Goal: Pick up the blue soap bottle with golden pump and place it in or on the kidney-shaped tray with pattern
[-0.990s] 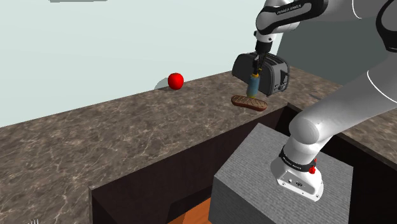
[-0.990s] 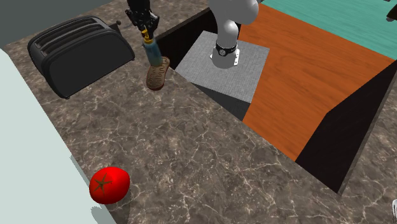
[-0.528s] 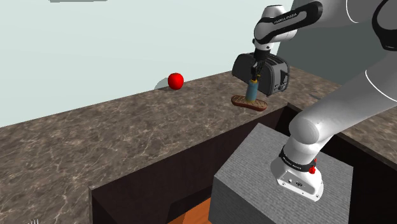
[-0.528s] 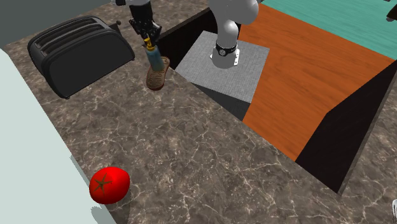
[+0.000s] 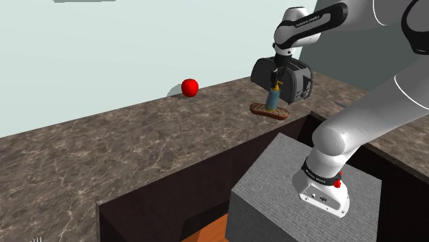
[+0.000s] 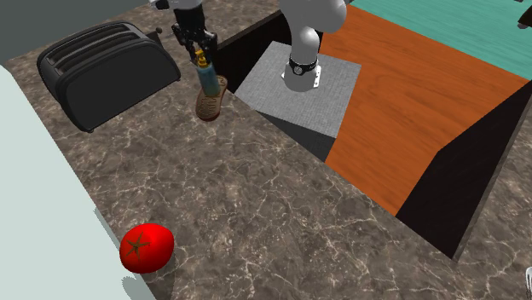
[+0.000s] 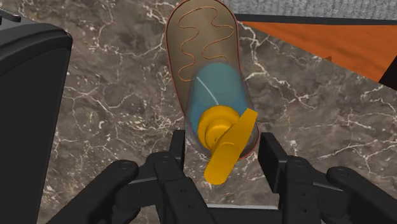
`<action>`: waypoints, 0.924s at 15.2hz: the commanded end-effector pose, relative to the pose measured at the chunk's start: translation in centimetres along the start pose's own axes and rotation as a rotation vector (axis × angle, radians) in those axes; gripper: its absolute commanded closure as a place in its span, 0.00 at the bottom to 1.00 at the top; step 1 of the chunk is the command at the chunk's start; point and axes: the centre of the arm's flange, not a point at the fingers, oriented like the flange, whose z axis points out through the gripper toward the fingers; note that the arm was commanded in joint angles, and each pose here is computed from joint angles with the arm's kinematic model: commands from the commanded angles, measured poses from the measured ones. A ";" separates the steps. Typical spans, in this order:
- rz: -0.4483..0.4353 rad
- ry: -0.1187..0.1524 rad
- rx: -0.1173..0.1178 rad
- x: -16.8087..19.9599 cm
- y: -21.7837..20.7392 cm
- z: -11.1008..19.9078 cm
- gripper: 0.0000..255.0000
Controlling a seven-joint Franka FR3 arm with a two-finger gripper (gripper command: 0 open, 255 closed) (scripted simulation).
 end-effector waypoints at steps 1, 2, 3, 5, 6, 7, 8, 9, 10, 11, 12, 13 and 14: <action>0.000 -0.003 0.001 0.0 0.0 0.1 0.00; 0.000 -0.003 0.001 0.0 0.0 0.1 0.00; 0.000 -0.003 0.001 0.0 0.0 0.1 0.00; 0.000 -0.003 0.001 0.0 0.0 0.1 0.00; 0.000 -0.003 0.001 0.0 0.0 -1.2 0.00; 0.000 -0.003 0.001 0.0 0.0 -2.6 0.00; 0.000 -0.003 0.001 0.0 0.0 -3.9 0.00; 0.000 -0.003 0.001 0.0 0.0 -4.9 0.00; 0.000 -0.003 0.001 0.0 0.0 -4.9 0.00; 0.000 -0.003 0.001 0.0 0.0 -4.9 0.00; 0.000 -0.003 0.001 0.0 0.0 -4.9 0.00; 0.000 -0.003 0.001 0.0 0.0 -4.9 0.00; 0.000 -0.003 0.001 0.0 0.0 -4.9 0.00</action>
